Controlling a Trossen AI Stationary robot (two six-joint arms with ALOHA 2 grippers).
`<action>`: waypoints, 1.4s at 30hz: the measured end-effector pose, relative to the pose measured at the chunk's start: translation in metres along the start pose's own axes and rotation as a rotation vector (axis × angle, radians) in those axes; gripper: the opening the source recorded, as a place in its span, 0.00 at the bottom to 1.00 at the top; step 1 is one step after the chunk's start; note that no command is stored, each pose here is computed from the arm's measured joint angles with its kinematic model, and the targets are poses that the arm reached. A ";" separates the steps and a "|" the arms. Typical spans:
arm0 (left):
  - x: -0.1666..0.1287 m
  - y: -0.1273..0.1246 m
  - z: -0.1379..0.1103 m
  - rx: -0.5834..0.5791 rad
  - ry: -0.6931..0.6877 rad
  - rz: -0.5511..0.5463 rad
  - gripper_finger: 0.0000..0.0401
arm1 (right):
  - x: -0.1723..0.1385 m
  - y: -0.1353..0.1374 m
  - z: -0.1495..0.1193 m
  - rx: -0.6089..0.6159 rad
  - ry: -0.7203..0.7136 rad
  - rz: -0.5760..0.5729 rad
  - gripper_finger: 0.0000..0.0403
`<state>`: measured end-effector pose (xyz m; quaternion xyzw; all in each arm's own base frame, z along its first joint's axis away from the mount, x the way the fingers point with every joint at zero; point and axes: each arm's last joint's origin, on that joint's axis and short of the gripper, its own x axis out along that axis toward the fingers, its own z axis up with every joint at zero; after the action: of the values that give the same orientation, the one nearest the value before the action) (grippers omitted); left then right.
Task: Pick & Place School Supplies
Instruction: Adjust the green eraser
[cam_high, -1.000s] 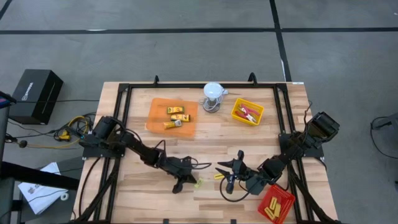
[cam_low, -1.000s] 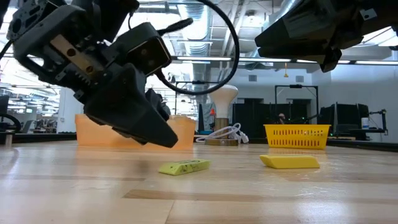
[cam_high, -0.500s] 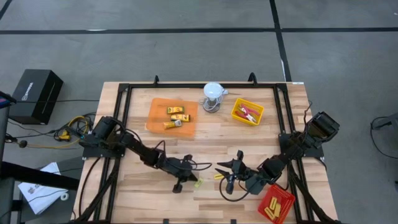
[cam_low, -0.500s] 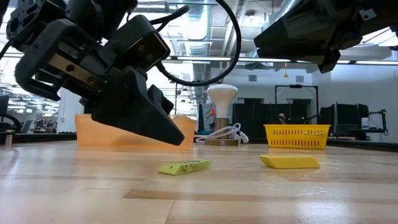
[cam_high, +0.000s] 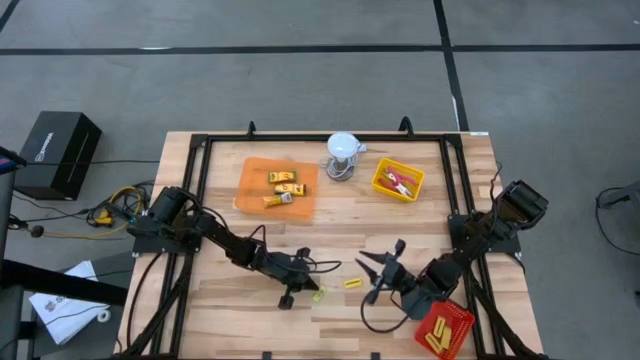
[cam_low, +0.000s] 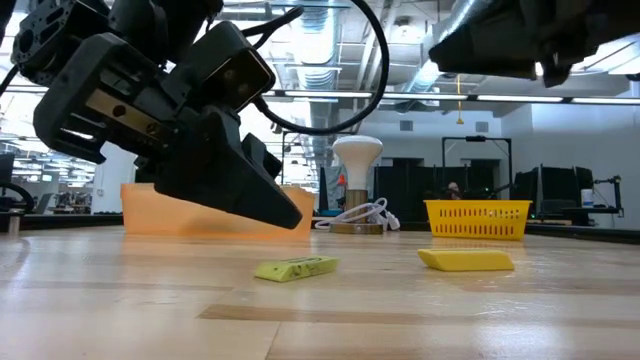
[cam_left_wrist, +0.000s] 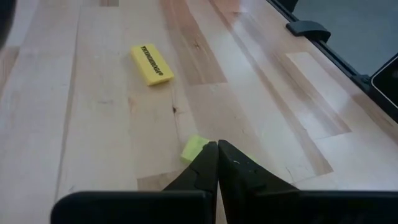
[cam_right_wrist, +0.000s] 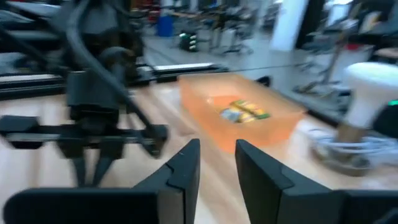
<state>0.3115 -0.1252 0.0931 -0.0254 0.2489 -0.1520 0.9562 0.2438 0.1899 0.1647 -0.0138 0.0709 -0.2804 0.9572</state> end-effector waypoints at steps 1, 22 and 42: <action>0.000 0.000 0.000 0.001 -0.002 0.000 0.01 | -0.001 -0.001 -0.001 -0.011 -0.006 -0.019 0.23; 0.031 0.004 -0.007 0.041 -0.021 -0.048 0.00 | 0.000 -0.001 -0.001 -0.015 -0.008 -0.027 0.17; 0.029 0.015 -0.013 0.027 0.051 -0.047 0.01 | -0.002 0.000 -0.002 -0.023 0.012 0.020 0.17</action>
<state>0.3332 -0.1195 0.0662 -0.0146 0.2705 -0.1781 0.9460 0.2416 0.1915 0.1630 -0.0224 0.0802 -0.2701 0.9592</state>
